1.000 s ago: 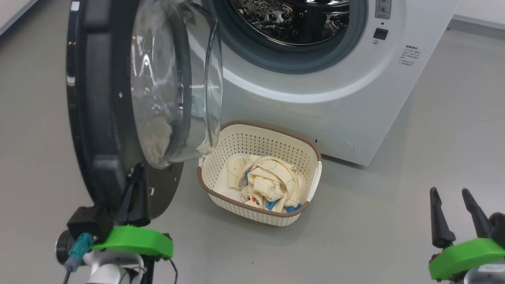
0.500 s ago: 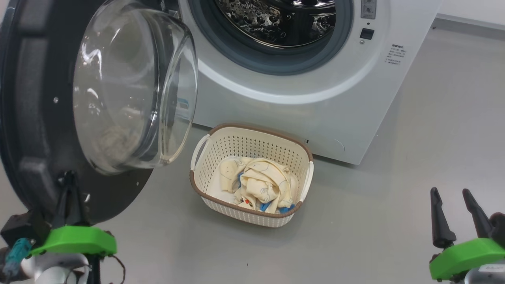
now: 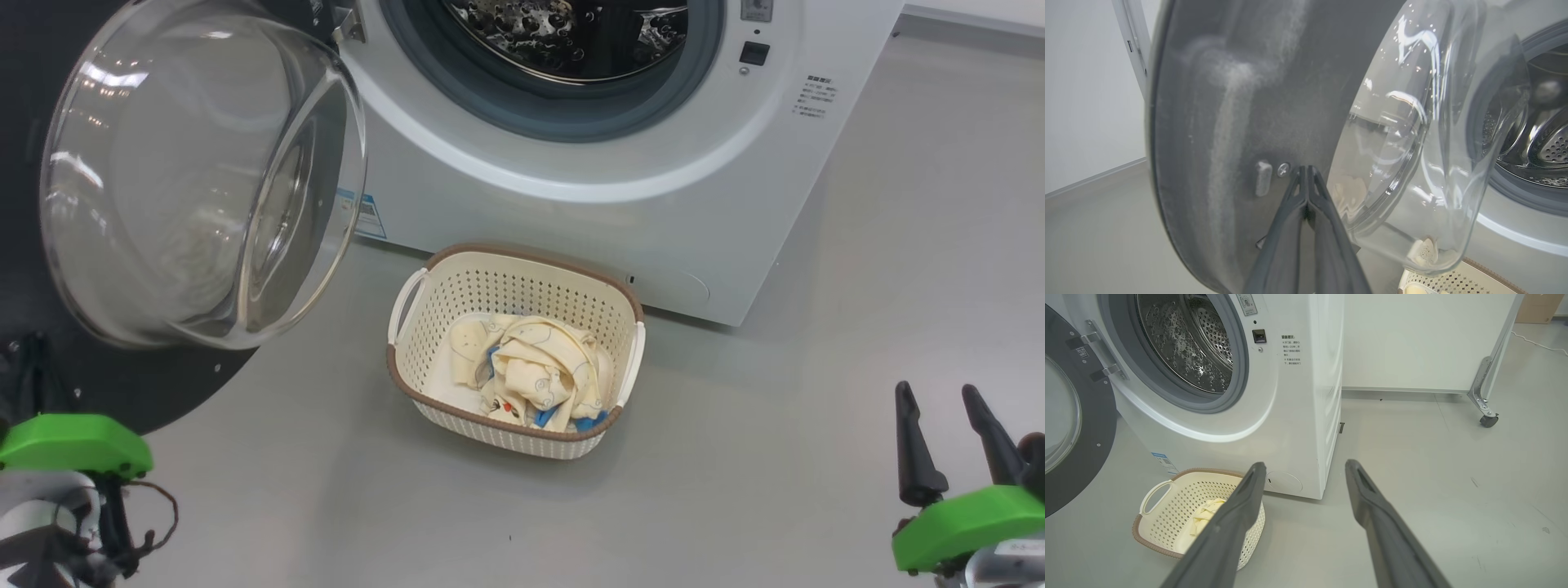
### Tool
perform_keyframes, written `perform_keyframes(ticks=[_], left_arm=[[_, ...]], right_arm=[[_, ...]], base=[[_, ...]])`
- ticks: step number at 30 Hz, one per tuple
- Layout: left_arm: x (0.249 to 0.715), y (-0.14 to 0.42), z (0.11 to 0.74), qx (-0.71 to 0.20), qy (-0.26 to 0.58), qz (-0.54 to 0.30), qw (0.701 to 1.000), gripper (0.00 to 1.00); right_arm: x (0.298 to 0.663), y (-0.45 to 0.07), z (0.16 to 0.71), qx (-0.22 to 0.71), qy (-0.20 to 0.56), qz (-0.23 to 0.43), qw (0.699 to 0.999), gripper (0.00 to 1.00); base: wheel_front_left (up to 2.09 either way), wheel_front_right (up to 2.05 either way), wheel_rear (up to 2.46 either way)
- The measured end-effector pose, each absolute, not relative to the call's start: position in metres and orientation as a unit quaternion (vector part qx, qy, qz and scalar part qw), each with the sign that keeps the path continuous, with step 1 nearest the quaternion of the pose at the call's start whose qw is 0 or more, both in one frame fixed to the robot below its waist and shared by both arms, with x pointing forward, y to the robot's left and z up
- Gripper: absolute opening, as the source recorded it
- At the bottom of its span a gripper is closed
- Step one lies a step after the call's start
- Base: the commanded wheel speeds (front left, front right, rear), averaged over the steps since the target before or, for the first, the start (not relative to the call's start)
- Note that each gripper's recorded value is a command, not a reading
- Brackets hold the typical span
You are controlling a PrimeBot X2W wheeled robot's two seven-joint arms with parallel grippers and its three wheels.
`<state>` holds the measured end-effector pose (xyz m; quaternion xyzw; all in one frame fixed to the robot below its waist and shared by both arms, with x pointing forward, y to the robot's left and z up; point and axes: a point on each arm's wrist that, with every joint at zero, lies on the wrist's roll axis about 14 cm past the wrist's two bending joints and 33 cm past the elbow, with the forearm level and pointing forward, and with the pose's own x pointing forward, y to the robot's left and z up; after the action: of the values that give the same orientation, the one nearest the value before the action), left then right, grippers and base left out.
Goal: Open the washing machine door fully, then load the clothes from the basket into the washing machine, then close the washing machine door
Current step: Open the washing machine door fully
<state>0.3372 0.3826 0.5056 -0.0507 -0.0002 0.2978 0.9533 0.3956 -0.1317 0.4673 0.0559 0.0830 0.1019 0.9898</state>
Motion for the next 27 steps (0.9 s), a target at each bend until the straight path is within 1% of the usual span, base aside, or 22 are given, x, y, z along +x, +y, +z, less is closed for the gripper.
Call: perform_keyframes(ticks=[17, 27], left_arm=[[0.348, 0.435, 0.512, -0.04, 0.01, 0.339, 0.94, 0.0], [0.353, 0.439, 0.517, -0.033, 0.004, 0.341, 0.939, 0.0]], right_arm=[[0.395, -0.138, 0.463, 0.057, 0.09, 0.091, 0.99, 1.0], [0.394, -0.14, 0.461, 0.058, 0.092, 0.088, 0.99, 1.0]], base=[[0.0, 0.0, 0.0], [0.0, 0.0, 0.0]])
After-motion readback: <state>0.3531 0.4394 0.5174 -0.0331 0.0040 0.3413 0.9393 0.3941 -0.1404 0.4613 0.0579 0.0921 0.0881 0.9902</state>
